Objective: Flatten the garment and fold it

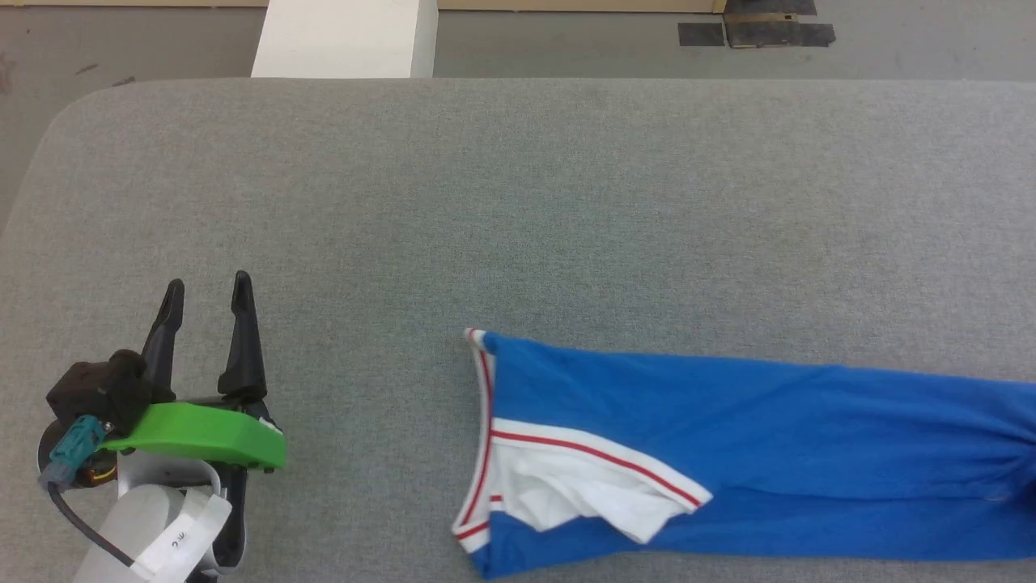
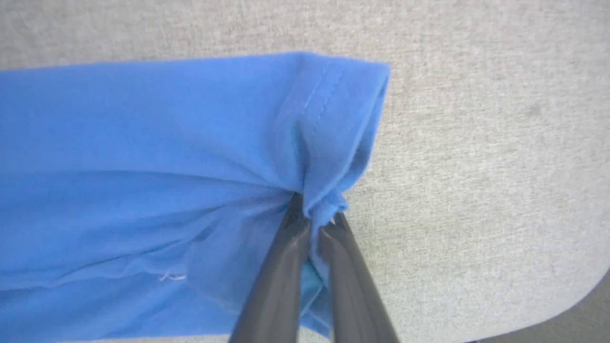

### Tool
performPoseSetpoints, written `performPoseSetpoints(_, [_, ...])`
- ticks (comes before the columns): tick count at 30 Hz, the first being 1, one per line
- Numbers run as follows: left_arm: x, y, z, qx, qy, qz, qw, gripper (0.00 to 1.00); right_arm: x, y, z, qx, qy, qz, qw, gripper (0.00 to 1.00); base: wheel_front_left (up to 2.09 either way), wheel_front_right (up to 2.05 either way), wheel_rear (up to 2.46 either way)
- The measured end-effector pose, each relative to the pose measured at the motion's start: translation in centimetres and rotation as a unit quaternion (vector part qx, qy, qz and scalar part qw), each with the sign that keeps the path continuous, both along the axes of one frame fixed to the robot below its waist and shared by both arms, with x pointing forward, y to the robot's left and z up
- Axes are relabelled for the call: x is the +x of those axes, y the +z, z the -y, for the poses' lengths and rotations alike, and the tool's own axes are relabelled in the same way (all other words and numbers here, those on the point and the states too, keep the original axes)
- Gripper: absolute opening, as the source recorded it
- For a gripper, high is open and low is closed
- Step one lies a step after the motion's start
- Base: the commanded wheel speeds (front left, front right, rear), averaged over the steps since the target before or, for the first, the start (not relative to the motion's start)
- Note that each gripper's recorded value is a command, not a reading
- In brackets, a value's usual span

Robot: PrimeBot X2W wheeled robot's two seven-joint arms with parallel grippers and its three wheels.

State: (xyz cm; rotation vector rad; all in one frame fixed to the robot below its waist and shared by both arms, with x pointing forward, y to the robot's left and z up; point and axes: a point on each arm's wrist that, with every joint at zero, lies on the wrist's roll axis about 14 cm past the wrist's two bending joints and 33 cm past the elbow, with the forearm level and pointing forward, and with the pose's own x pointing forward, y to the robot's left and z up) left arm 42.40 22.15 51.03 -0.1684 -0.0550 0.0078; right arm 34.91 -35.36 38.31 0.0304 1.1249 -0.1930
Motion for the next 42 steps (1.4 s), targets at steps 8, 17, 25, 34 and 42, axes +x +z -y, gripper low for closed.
performPoseSetpoints(8, [-0.1,0.0,0.2,0.003,-0.004,0.000,1.000,1.00,-0.5,0.7,0.9,-0.016,-0.026,-0.003,1.000,0.00,0.00,0.00,0.00])
performPoseSetpoints(17, [-0.7,-0.1,0.3,0.009,-0.005,-0.007,1.000,1.00,-0.4,2.7,-0.4,-0.027,0.001,-0.007,1.000,0.00,0.00,0.00,0.00])
performPoseSetpoints(25, [-1.4,0.0,0.5,0.014,-0.008,-0.015,1.000,1.00,-0.8,5.3,-4.0,-0.035,0.081,-0.036,0.995,0.00,0.00,0.00,0.00])
performPoseSetpoints(34, [-1.9,0.2,0.7,0.013,-0.008,-0.014,1.000,1.00,-0.4,7.2,-12.7,0.031,0.204,-0.011,0.978,0.00,0.00,0.00,0.00])
performPoseSetpoints(42, [-2.3,0.4,0.3,0.012,-0.001,-0.012,1.000,1.00,1.1,7.6,-22.6,0.116,0.311,0.026,0.943,0.00,0.00,0.00,0.00])
